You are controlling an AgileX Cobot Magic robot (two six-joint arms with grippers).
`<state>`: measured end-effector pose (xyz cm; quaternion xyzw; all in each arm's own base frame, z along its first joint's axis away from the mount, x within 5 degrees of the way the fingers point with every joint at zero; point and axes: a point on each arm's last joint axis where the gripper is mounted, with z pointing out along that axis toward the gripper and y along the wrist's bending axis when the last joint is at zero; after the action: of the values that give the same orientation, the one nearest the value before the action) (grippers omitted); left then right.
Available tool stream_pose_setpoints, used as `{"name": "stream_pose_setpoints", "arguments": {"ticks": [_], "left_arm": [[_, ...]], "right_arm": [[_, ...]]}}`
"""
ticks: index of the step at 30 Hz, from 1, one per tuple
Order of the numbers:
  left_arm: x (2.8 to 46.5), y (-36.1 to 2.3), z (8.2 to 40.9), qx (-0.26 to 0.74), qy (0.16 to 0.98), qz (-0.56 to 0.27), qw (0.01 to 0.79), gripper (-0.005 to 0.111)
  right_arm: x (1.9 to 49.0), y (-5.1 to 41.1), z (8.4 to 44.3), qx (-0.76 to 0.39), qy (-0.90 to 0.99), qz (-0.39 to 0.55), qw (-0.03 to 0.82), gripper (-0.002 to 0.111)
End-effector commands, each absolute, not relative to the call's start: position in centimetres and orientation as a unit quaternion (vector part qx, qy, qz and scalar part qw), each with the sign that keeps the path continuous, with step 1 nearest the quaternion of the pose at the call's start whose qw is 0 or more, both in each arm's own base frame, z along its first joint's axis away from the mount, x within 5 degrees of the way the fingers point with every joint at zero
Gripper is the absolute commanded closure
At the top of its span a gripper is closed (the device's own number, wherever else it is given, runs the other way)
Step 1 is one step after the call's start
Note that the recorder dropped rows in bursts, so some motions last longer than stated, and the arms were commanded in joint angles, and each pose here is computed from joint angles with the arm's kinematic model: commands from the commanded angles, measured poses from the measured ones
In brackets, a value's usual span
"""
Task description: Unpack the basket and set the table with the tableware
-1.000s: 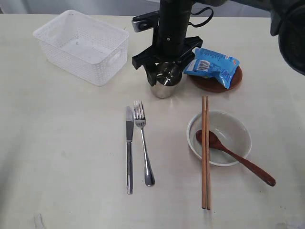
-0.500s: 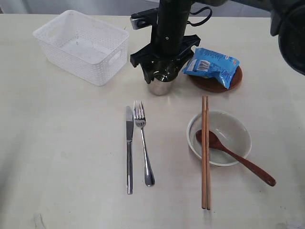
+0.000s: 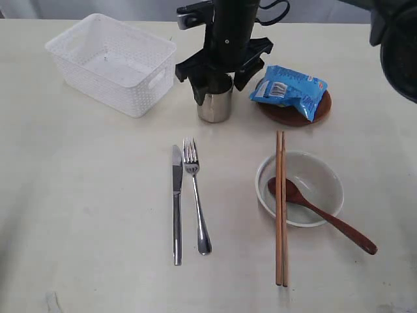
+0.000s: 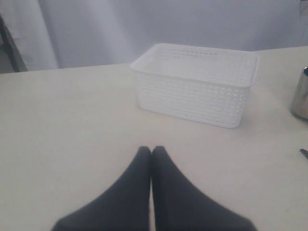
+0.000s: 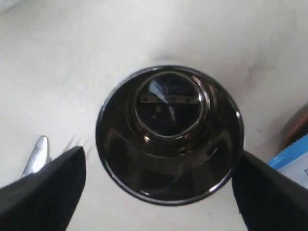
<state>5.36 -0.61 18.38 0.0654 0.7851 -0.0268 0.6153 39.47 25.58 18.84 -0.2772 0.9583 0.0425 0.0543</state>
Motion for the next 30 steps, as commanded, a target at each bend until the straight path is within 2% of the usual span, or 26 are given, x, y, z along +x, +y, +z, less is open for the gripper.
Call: {"name": "stream_pose_setpoints", "arguments": {"ticks": [1,2,5,8,13,19,30], "left_arm": [[5.4,-0.7,18.4,0.067,0.781,-0.031,0.62,0.107],[5.4,-0.7,18.4,0.067,0.781,-0.031,0.62,0.107],[5.4,-0.7,18.4,0.067,0.781,-0.031,0.62,0.107],[5.4,-0.7,18.4,0.067,0.781,-0.031,0.62,0.107],[5.4,-0.7,18.4,0.067,0.781,-0.031,0.62,0.107],[5.4,-0.7,18.4,0.067,0.781,-0.031,0.62,0.107],[5.4,-0.7,18.4,0.067,0.781,-0.031,0.62,0.107]], "right_arm": [[40.1,25.7,21.8,-0.282,0.954,0.051,0.094,0.034],[39.6,25.7,23.3,-0.285,0.951,0.056,0.109,0.044],[37.8,25.8,26.0,-0.286,0.948,0.067,0.125,0.061],[35.8,24.5,27.4,-0.282,0.95,0.064,0.12,0.062],[31.8,19.5,30.4,-0.251,0.958,0.053,0.126,0.062],[28.1,15.0,33.2,-0.214,0.958,0.07,0.18,0.062],[20.4,11.0,38.3,-0.209,0.927,0.098,0.296,0.062]]}}
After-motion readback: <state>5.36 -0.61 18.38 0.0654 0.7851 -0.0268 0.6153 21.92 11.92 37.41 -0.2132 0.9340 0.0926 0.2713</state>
